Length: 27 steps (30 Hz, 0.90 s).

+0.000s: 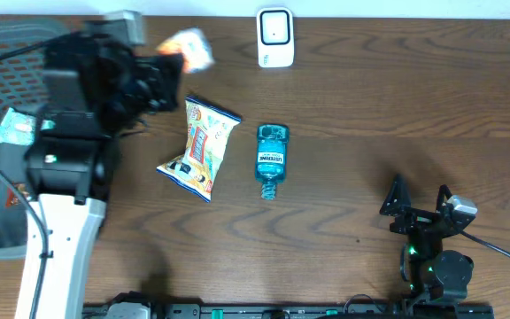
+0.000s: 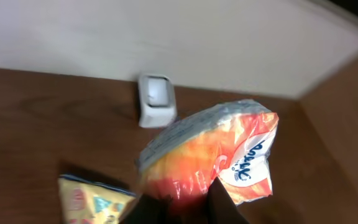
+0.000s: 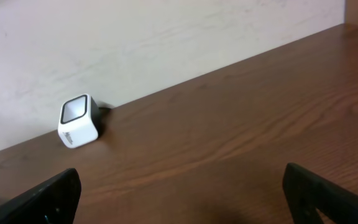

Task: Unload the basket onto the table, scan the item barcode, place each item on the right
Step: 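Carry the orange packet right and lower it beside the bottle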

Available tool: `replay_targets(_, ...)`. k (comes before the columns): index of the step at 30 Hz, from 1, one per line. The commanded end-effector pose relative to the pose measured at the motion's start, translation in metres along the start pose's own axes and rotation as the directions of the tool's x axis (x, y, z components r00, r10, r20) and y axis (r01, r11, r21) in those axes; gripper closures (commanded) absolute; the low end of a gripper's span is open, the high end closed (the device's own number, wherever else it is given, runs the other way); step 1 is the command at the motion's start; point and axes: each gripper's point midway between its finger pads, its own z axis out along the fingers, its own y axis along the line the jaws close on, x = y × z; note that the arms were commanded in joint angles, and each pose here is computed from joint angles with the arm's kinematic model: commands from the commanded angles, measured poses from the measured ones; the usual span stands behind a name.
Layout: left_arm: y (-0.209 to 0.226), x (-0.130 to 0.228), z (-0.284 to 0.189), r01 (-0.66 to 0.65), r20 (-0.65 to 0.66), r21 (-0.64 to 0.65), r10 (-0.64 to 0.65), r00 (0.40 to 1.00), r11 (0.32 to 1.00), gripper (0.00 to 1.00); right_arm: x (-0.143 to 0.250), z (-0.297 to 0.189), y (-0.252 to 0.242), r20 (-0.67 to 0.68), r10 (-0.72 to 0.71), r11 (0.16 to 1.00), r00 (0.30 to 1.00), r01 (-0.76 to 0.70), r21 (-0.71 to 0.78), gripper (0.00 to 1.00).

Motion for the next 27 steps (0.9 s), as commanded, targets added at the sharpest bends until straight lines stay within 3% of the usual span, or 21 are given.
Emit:
replay_targets(1, -0.021, 0.014, 0.015, -0.091, -0.052, 0.058, 0.094, 0.994, 0.994, 0.93, 0.001, 0.0, 0.001, -0.001, 0.002, 1.0, 1.0, -0.002, -0.002, 0.01)
replay_targets(11, -0.033, 0.081, 0.081, -0.093, -0.272, 0.074, 0.11, 0.956, 0.993, 0.92, 0.001, 0.0, 0.001, -0.001, 0.002, 1.0, 1.0, -0.002, -0.002, 0.01)
replay_targets(27, -0.027, 0.21, 0.168, -0.077, -0.589, 0.077, 0.107, 0.801, 0.994, 0.93, 0.001, 0.0, 0.001, -0.001, 0.002, 1.0, 1.0, -0.002, -0.002, 0.01)
